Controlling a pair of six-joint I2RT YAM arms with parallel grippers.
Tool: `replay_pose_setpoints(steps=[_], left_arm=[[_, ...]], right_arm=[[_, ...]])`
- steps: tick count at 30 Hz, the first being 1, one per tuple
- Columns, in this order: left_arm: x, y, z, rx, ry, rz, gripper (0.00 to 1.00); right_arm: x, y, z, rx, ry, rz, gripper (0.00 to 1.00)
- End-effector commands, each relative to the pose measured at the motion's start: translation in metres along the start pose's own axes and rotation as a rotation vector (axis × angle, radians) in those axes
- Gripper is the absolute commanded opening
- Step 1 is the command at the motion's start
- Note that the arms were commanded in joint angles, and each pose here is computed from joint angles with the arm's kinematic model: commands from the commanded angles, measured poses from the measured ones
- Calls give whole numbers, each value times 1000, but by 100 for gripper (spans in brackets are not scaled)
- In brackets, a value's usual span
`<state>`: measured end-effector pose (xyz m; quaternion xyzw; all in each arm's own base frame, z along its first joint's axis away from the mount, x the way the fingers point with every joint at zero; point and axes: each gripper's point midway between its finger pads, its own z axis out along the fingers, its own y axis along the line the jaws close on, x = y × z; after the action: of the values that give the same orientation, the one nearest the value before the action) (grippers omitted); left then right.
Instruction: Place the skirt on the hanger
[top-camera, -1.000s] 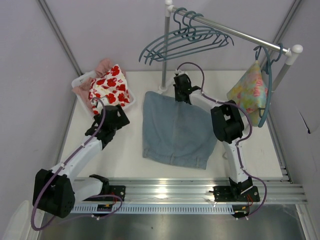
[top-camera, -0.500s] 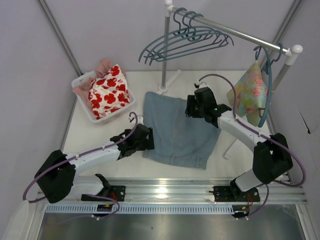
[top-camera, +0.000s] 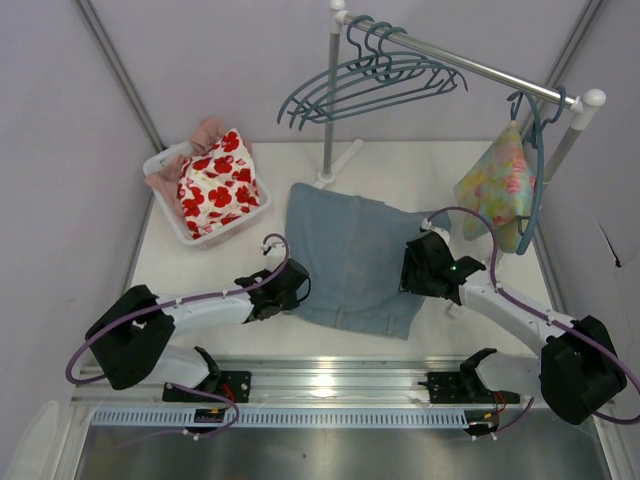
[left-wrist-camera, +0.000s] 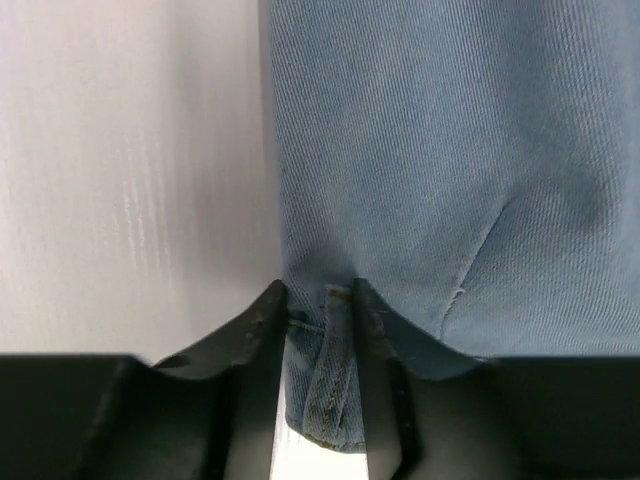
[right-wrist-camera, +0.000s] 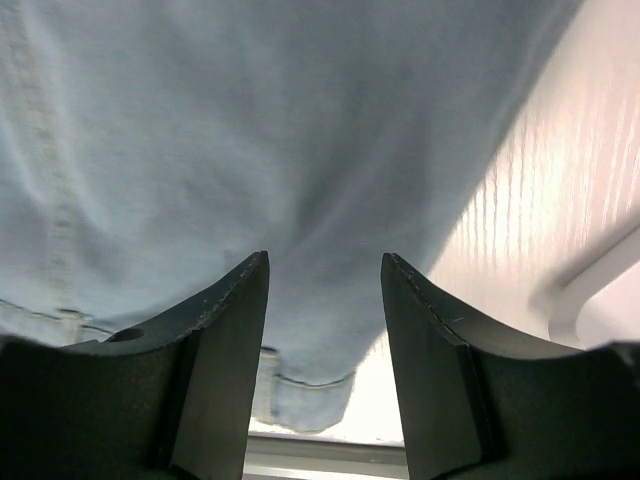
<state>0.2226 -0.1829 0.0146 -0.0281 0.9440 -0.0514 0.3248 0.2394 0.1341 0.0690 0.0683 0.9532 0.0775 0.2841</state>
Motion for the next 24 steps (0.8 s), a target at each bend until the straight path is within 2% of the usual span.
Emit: replay_pose_setpoints(steps=[1,2,4,5,6,15,18,19,21,22,24], left_arm=[[22,13,4,-46,40,-33,29],[27,19,3,-66,54,-35,19],[30,26,-3,-77,54,-41,13],[32,29,-5,-86,55,-48,5],[36,33,-10,-97,69,-37,2],[80,32,-53,-45,191,-18,1],[88,34,-59,-54,215,-4,9],[89,35,-60,-58,217,-3,19],[81,31,-63,-46,202,8,29],[78,29,-64,-39,192,17,43],[60,21,-66,-10,162,43,56]], right_arm=[[15,-12,3,48,20,29,54],[16,-11,3,42,22,31,54],[17,-12,4,44,25,29,54],[17,-12,5,46,25,28,54],[17,-11,6,44,24,24,53],[13,-9,17,71,43,0,53],[10,-7,20,73,39,-10,53],[9,-6,21,71,38,-14,53],[7,-6,24,73,39,-24,53],[6,-6,26,83,44,-28,53],[6,-7,29,91,56,-33,53]])
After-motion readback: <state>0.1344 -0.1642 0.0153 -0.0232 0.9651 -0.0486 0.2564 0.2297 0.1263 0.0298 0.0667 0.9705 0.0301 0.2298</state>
